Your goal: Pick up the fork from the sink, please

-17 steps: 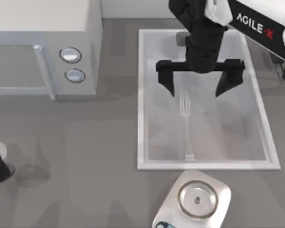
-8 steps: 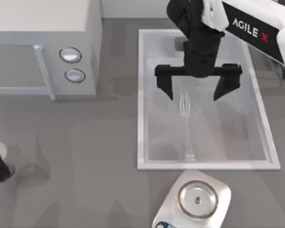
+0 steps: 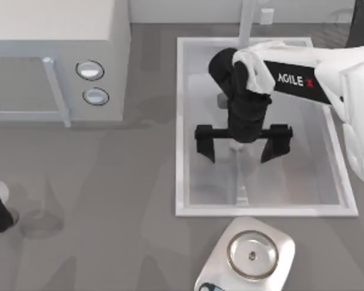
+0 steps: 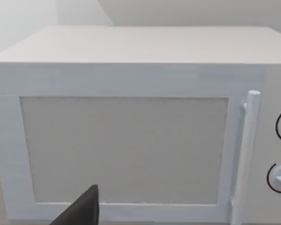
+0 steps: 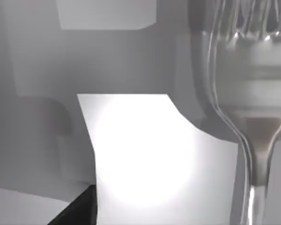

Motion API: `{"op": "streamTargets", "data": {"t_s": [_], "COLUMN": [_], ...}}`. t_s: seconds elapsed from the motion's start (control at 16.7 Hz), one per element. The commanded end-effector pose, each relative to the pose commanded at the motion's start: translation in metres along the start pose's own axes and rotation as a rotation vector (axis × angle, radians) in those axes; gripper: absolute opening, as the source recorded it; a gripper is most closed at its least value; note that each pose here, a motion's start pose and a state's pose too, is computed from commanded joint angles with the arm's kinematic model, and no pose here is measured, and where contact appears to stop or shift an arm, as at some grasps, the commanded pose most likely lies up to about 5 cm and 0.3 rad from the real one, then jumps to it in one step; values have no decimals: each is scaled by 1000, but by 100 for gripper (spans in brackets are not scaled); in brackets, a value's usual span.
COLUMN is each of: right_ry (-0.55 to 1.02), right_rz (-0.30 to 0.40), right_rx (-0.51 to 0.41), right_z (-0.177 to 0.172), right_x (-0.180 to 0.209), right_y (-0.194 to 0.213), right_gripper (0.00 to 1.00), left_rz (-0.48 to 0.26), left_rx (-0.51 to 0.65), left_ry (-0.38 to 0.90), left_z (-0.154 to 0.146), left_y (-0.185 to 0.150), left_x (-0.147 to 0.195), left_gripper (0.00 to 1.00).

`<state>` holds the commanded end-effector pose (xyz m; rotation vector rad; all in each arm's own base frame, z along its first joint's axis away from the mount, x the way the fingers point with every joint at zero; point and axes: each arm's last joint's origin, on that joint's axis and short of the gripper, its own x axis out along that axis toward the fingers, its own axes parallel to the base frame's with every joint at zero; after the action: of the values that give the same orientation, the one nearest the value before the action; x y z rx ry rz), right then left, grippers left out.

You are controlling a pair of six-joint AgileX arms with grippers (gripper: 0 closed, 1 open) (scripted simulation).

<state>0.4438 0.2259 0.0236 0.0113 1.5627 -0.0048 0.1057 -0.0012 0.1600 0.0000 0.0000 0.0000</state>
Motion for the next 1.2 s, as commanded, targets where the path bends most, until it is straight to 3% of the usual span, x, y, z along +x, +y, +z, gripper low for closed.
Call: {"op": "streamTargets", "data": {"t_s": [0.3, 1.08, 1.2], "right_ry": [8, 8, 8], "right_rz": [-4, -4, -4], "right_rx": [0, 0, 0], "right_z": [-3, -3, -3], "right_x": [12, 12, 12], "right_y": [-1, -1, -1], "right_gripper": [100, 2, 0], "left_rz": [0, 0, 0], "left_rx": [0, 0, 0], "left_ry": [0, 0, 0], "left_z": [0, 0, 0], "left_y": [0, 0, 0], "left_x": [0, 0, 0], "left_gripper": [100, 100, 100]}}
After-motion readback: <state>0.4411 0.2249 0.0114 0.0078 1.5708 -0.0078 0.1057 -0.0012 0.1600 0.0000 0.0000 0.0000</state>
